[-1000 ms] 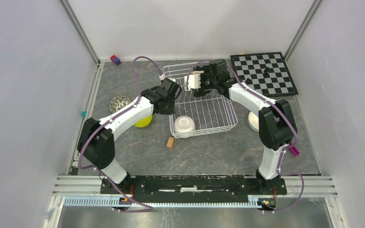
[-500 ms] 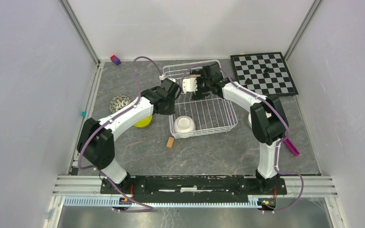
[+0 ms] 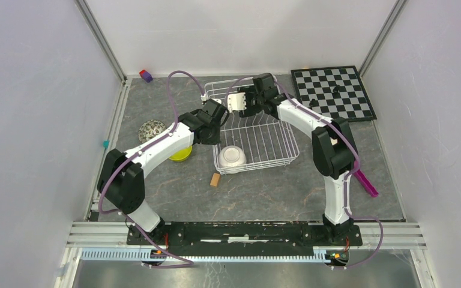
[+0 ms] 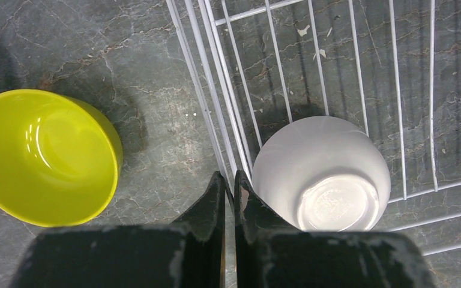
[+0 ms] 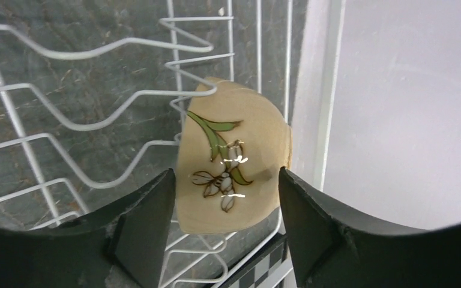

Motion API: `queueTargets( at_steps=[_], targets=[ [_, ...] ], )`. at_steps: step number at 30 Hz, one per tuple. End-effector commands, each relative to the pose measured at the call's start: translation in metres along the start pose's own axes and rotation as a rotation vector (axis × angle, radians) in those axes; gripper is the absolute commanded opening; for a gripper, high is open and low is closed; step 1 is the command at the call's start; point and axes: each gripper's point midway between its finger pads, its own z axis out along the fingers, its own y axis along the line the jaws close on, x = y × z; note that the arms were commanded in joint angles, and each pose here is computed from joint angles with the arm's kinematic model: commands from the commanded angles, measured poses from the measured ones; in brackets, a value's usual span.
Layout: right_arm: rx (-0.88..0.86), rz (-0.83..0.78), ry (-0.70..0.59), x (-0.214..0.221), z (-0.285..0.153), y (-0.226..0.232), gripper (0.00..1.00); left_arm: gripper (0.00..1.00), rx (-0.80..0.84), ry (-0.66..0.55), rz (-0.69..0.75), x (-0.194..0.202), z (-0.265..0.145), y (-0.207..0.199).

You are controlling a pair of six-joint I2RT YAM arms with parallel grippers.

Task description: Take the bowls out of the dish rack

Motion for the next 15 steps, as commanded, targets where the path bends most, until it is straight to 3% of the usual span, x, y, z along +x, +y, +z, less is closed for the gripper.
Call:
queueTargets(
  at_steps=[1, 5, 6, 10, 15],
  targets=[
    [0.132, -0.041, -0.041, -0.013, -0.004, -0.046, 0.66, 0.04, 0.075, -0.016, 0.098, 0.0, -0.019, -0.012],
    [0.146, -0.039, -0.034, -0.012, -0.004, -0.051, 0.59, 0.04, 0.076, -0.018, 0.098, -0.001, -0.02, -0.012],
    [0.143, -0.04, -0.038, -0.013, -0.004, -0.051, 0.6, 0.04, 0.076, -0.019, 0.097, -0.001, -0.02, -0.012],
    [0.132, -0.038, -0.034, -0.011, 0.001, -0.046, 0.85, 0.04, 0.08, -0.017, 0.097, -0.001, -0.02, -0.012],
    [0.14, -0.035, -0.002, -0.001, 0.009, -0.044, 0.87, 0.04, 0.082, -0.018, 0.097, -0.001, -0.02, -0.013]
  ],
)
